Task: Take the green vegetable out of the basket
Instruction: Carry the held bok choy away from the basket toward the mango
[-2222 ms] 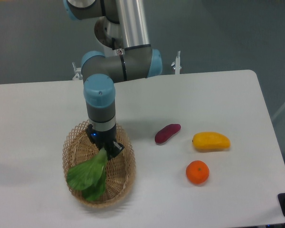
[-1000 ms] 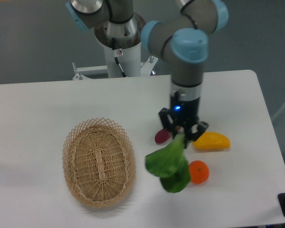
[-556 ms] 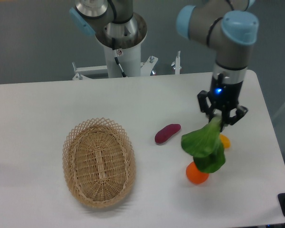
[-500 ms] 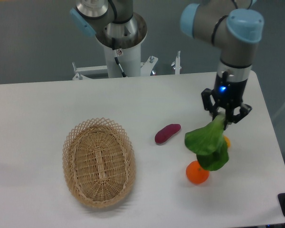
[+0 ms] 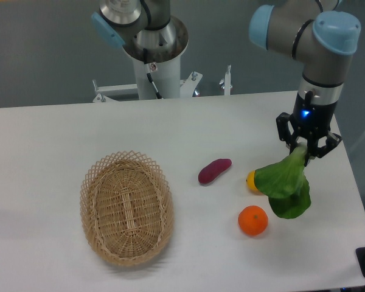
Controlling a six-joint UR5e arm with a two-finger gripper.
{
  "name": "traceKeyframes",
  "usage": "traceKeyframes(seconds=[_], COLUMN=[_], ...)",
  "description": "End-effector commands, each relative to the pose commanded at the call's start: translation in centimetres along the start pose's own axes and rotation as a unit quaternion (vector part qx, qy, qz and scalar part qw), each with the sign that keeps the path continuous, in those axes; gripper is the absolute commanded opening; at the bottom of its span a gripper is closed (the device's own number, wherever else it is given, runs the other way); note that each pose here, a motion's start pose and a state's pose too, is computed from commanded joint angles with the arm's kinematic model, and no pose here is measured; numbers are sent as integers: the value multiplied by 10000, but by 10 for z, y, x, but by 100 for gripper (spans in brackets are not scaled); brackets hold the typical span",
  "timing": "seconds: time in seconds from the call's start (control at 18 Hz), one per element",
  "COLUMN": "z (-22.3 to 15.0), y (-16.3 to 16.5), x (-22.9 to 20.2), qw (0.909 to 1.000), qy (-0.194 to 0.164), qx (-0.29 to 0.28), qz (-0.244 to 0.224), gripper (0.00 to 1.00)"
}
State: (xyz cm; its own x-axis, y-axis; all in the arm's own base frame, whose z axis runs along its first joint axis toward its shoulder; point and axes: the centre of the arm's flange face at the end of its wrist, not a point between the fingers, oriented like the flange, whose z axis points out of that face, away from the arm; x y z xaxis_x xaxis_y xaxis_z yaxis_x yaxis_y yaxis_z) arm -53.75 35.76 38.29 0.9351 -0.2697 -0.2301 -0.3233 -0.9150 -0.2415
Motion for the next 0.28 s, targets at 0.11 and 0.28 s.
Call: traceKeyframes(seconds=[0.11, 0.28], z=[1, 0], y=[-1, -1], x=[1, 0], qw=[10000, 10000], qy=[9, 9], qx=[1, 1], qz=[5, 5], gripper=[33, 33])
